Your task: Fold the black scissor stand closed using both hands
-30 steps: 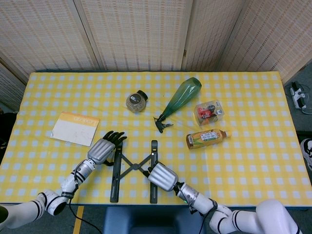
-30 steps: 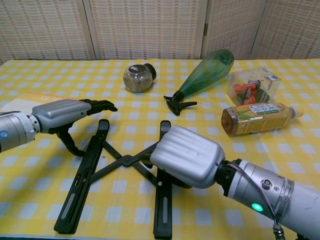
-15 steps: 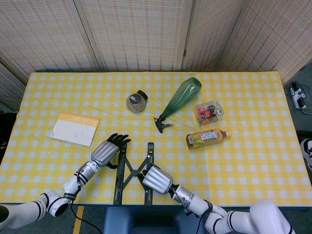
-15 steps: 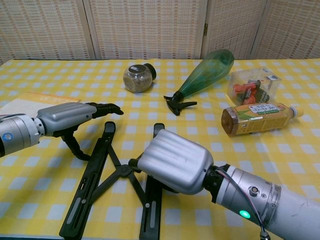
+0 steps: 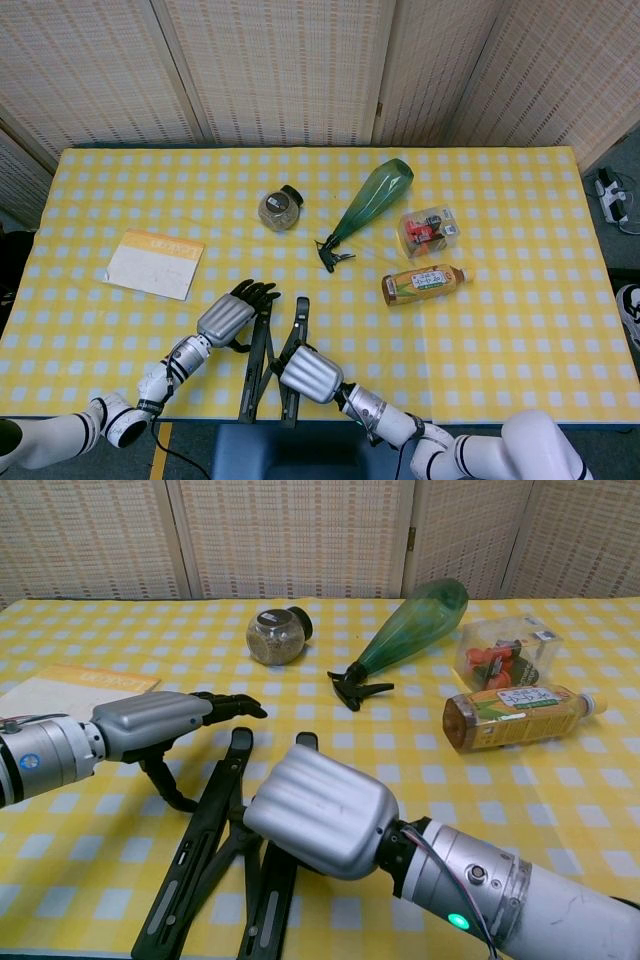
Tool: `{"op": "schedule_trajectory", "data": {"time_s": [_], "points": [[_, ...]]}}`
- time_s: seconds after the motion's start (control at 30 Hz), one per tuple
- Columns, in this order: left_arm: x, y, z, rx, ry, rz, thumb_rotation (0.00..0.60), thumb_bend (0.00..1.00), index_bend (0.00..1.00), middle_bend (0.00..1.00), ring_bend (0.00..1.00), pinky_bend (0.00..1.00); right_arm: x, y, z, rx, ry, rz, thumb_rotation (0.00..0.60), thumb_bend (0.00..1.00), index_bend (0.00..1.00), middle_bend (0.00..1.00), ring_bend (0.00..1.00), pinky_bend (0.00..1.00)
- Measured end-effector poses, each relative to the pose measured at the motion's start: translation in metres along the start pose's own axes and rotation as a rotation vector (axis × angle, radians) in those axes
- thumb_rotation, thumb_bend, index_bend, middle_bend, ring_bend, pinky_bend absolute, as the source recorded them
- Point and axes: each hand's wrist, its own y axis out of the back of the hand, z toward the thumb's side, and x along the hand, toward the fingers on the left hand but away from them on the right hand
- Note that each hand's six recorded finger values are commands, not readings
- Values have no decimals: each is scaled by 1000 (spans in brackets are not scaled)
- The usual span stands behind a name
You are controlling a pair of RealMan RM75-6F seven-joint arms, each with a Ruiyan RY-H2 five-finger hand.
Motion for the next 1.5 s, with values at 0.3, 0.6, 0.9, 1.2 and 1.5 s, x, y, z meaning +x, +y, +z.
{"op": "schedule_trajectory", "data": {"time_s": [0.3,0.6,0.9,1.2,1.5], "points": [[-8,15,-17,-3,43,40,600,126,0,1,0,0,7,20,-3,-51,30,-21,600,321,197,431,557,633],[-27,33,-37,-42,93,78,600,124,0,0,0,0,5,44,-12,-104,142,120,600,322,0,42,150,168],[-34,33,-45,-69,122,72,600,119,0,0,0,0,-11,40,-21,-23,242,324,600,321,0,0,0,0],[-40,30,-57,-92,152,68,600,115,0,0,0,0,-28,34,-9,19,283,372,600,321,0,0,0,0],[-43,27,-65,-111,170,66,600,114,0,0,0,0,-34,28,-5,8,286,383,600,321,0,0,0,0]]}}
